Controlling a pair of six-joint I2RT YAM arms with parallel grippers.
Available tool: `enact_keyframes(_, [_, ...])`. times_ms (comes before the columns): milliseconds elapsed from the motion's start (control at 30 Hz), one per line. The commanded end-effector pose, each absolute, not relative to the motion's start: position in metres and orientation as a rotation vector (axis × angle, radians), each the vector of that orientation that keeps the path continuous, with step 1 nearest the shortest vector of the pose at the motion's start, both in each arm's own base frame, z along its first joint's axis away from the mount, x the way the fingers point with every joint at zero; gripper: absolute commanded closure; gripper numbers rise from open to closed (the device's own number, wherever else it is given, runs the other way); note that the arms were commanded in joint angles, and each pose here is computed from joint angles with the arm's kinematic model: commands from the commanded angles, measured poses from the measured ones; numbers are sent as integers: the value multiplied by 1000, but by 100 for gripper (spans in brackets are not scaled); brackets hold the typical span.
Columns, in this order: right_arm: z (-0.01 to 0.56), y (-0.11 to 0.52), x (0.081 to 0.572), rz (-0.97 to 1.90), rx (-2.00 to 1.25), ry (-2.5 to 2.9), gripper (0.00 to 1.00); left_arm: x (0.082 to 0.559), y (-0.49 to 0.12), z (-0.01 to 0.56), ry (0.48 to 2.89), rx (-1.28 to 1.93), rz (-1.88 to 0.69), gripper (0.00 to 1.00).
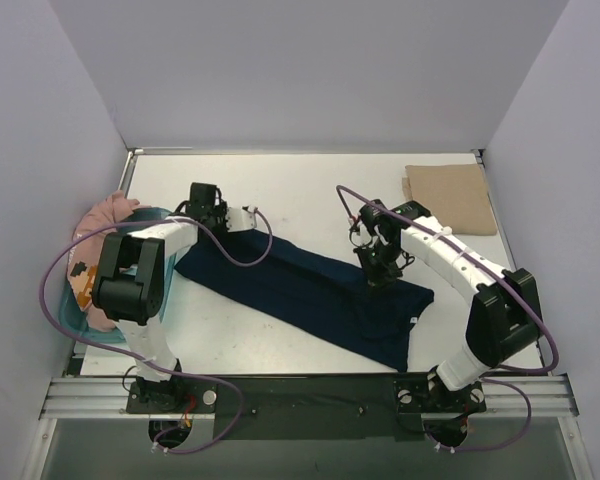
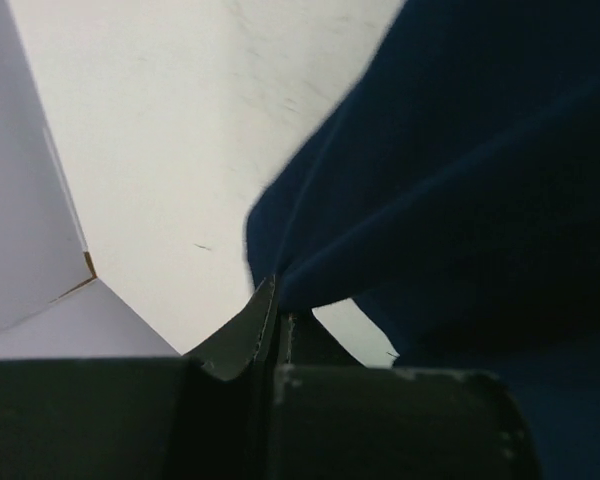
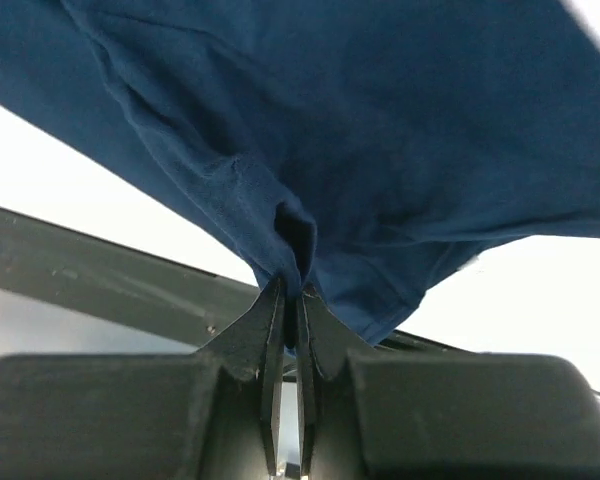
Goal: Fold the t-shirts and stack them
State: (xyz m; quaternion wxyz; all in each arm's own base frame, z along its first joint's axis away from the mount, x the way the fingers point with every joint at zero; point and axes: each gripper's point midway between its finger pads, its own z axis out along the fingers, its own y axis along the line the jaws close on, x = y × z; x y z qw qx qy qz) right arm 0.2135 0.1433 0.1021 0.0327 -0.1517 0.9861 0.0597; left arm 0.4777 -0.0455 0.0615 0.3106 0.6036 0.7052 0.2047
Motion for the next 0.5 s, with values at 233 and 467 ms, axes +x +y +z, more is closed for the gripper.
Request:
enact_keyframes(233, [96,178,163,489,-650,3103,100,466,-24,55,1913,1769,554,100])
enact_keyframes(467, [90,195,153,525,-770,3105,100,464,-18,59,1883,1820,571,100])
